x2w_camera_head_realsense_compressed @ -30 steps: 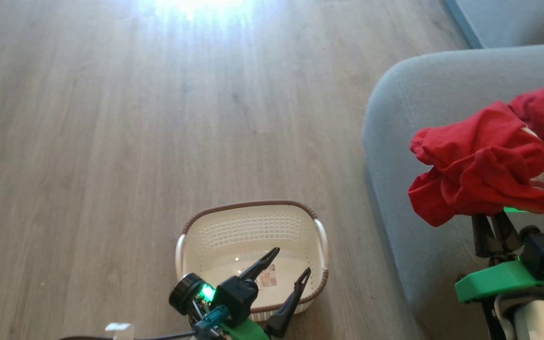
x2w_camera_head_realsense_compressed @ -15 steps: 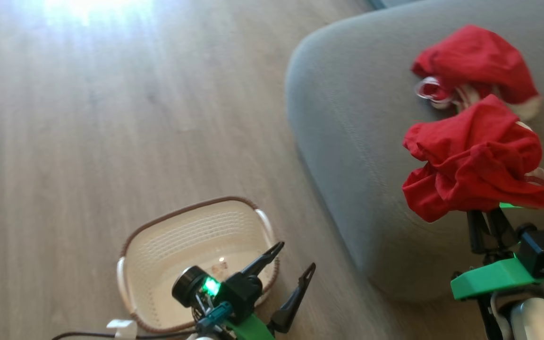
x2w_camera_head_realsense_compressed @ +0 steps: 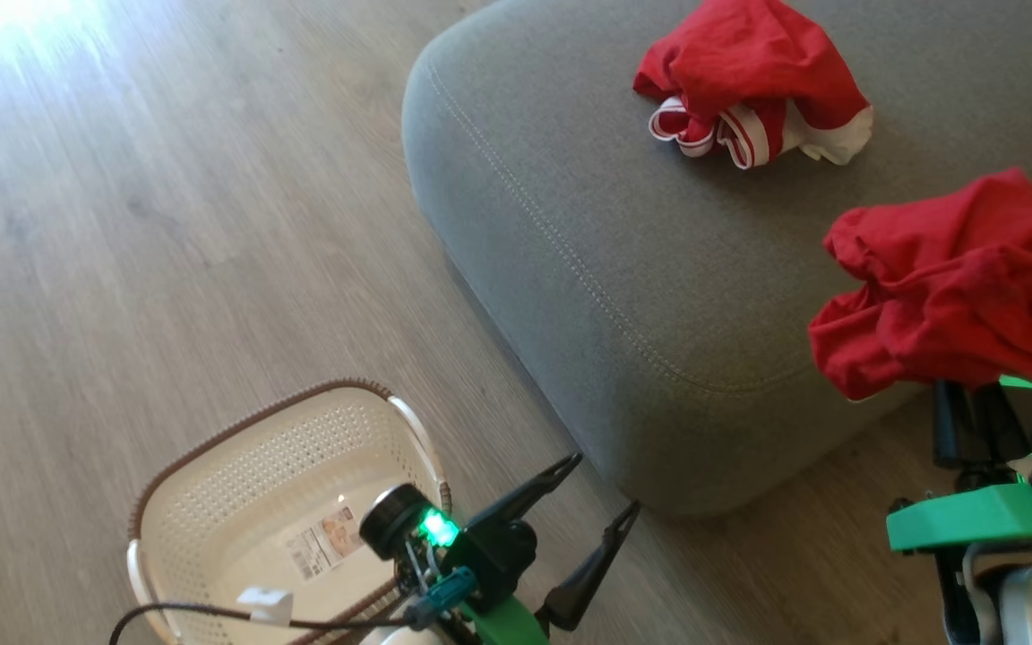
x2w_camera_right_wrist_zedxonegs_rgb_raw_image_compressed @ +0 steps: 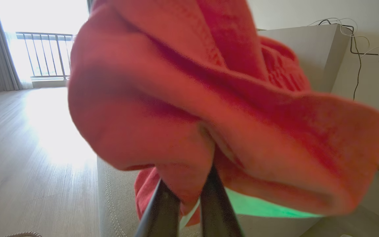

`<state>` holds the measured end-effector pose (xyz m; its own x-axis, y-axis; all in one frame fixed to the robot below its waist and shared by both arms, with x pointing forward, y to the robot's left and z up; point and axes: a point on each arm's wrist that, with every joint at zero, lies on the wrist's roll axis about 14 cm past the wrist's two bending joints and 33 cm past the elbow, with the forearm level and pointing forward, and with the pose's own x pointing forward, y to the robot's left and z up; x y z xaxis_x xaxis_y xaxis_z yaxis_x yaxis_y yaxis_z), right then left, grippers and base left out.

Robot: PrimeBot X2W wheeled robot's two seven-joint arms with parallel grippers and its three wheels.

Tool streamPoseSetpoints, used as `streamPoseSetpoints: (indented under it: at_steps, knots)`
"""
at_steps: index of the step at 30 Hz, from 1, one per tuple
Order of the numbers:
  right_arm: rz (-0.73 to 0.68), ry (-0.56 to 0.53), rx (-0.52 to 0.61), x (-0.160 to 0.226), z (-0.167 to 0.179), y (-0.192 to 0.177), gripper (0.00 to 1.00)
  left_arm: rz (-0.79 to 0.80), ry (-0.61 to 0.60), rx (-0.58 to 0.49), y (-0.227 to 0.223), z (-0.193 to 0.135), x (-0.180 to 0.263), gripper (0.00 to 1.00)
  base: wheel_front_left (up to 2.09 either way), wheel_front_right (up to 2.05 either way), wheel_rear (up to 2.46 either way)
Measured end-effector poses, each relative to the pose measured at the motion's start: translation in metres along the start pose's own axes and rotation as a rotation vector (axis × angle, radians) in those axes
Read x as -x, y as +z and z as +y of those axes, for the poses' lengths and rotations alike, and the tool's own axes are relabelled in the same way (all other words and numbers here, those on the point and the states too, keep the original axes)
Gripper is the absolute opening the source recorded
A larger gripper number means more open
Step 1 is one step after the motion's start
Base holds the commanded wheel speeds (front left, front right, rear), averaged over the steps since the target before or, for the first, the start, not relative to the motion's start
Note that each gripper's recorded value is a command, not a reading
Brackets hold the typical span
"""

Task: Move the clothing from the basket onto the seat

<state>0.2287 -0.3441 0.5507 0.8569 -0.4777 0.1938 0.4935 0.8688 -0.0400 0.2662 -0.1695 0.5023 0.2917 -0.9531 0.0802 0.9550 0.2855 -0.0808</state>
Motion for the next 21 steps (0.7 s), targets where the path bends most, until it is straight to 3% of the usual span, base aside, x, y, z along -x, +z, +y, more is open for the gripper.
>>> streamPoseSetpoints:
  at_steps: [10,21]
  knots:
    - [0.005,-0.055,0.014,0.005,-0.011,0.002,0.0,-0.009,-0.056,0.011,0.0,-0.005,-0.011,1.0,0.0,0.0,0.0]
    - [-0.004,-0.059,0.016,0.003,-0.013,0.004,0.0,-0.036,0.003,0.006,0.009,0.011,-0.01,1.0,0.0,0.0,0.0]
